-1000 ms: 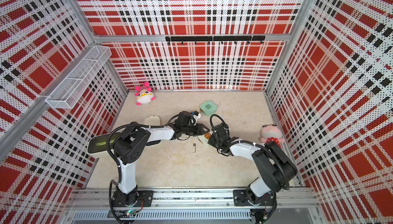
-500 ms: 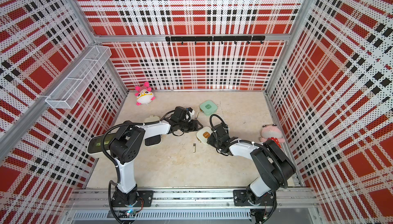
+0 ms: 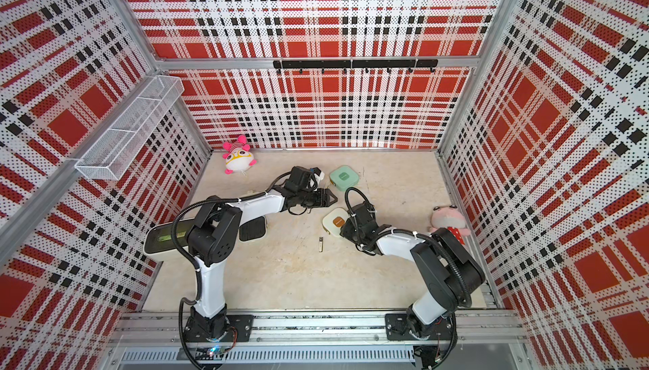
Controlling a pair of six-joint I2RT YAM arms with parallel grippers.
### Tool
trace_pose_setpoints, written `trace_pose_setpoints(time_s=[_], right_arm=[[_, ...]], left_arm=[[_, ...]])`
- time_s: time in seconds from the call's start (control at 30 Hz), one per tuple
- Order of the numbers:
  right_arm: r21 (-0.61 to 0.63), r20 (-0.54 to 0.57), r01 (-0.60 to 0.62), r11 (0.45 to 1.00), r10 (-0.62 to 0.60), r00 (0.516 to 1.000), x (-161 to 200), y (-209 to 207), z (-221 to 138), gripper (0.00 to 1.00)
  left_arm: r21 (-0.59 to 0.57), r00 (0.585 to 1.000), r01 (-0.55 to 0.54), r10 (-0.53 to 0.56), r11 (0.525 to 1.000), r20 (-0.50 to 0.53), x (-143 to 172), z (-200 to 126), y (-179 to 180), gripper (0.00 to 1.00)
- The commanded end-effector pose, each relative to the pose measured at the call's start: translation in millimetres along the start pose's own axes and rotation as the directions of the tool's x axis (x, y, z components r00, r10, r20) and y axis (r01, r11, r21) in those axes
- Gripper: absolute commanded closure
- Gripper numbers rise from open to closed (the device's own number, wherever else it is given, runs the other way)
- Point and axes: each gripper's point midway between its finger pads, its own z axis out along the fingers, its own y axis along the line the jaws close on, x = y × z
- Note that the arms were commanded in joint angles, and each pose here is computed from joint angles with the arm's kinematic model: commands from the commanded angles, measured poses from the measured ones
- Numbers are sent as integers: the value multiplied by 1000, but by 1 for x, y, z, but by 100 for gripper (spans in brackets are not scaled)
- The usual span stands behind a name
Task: Organize nail clipper sets
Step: Move the storage box to the center of the board.
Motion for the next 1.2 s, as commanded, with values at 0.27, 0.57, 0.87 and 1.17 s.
trace_pose_setpoints(time_s=[0.27,0.57,0.87,1.17], right_arm=[[-74,-29,-23,997,21,999,3,19,11,52],[-96,-28,-29,995,26,999,5,23,9,52],[-5,12,21,1000,-21,1000,1,4,-6,45],[39,18,46,998,-46,999,0,-5,-17,39]], left_arm=[[49,977,42,-30,998,-211,83,18,-21,32],[73,979,82,-67,994,-193,88,12,-32,32],[57,988,104,-97,993,-117,54,-1,-17,32],[42,989,114,-109,993,-103,48,-8,-5,32]])
